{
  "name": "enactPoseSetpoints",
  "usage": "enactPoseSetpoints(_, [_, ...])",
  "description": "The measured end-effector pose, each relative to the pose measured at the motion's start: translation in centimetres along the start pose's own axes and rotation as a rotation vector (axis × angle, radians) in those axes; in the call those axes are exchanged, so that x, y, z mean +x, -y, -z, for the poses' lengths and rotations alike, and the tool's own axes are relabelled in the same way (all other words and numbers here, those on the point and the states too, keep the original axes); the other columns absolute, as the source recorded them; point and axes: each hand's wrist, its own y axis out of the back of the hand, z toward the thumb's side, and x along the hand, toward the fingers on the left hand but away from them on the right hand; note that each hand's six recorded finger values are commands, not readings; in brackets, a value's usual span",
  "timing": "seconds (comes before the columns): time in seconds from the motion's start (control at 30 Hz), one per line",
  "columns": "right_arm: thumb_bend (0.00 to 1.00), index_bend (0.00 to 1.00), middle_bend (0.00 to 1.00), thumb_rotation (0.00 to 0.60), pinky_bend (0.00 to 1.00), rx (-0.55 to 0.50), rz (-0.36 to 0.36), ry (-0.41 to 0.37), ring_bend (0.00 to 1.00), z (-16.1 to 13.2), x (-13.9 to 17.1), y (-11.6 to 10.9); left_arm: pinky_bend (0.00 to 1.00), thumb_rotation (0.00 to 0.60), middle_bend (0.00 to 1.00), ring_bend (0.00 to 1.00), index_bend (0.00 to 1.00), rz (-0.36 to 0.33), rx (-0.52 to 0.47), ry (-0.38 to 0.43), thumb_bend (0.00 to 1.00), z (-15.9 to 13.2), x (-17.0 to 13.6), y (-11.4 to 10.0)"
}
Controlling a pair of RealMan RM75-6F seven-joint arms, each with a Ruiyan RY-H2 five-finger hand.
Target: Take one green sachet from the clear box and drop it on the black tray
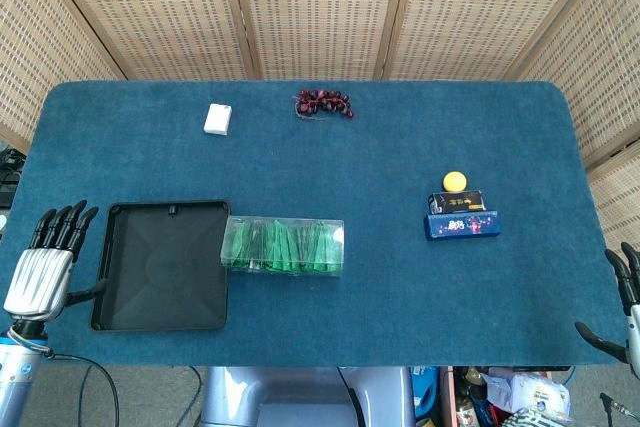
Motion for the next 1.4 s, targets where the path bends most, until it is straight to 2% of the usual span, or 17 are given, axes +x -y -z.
enactPoseSetpoints(0.2, [0.00, 0.00, 0.00, 0.600, 0.00, -0.006, -0.002, 0.005, 0.00, 0.1, 0.0, -0.1, 0.00, 0.600, 0.00, 0.00, 0.00, 0.013, -0.010, 0.030, 0.17, -0.5, 0.2, 0.4])
enactPoseSetpoints(0.4, [0.00, 0.00, 0.00, 0.600, 0.00, -0.009, -0.007, 0.015, 0.00, 0.3, -0.1, -0.1, 0.00, 0.600, 0.00, 0.00, 0.00, 0.040, -0.022, 0.128, 0.17, -2.7, 1.7, 1.3])
enactPoseSetpoints(0.63, [0.00, 0.00, 0.00, 0.600, 0.00, -0.016, 0.006, 0.033, 0.00, 0.8, -0.3, -0.5, 0.00, 0.600, 0.00, 0.00, 0.03, 0.119, -0.049, 0.283, 0.17, -8.4, 5.9, 2.8])
enactPoseSetpoints(0.8, [0.00, 0.00, 0.00, 0.600, 0.00, -0.018, 0.005, 0.051, 0.00, 1.2, -0.4, -0.5, 0.00, 0.600, 0.00, 0.00, 0.16, 0.175, -0.027, 0.377, 0.17, -12.9, 8.5, 3.7])
enactPoseSetpoints(0.93, [0.00, 0.00, 0.00, 0.600, 0.00, -0.020, 0.001, 0.067, 0.00, 1.7, -0.5, -0.5, 0.00, 0.600, 0.00, 0.00, 0.19, 0.191, -0.018, 0.435, 0.17, -16.6, 10.0, 4.2])
enactPoseSetpoints(1.17, [0.00, 0.00, 0.00, 0.600, 0.00, -0.021, -0.008, 0.084, 0.00, 2.2, -0.7, -0.3, 0.00, 0.600, 0.00, 0.00, 0.22, 0.212, -0.006, 0.494, 0.17, -20.8, 11.0, 5.2])
enactPoseSetpoints(1.4, [0.00, 0.00, 0.00, 0.600, 0.00, -0.021, -0.017, 0.093, 0.00, 2.4, -0.8, -0.1, 0.00, 0.600, 0.00, 0.00, 0.25, 0.240, 0.010, 0.515, 0.17, -22.8, 11.4, 6.4])
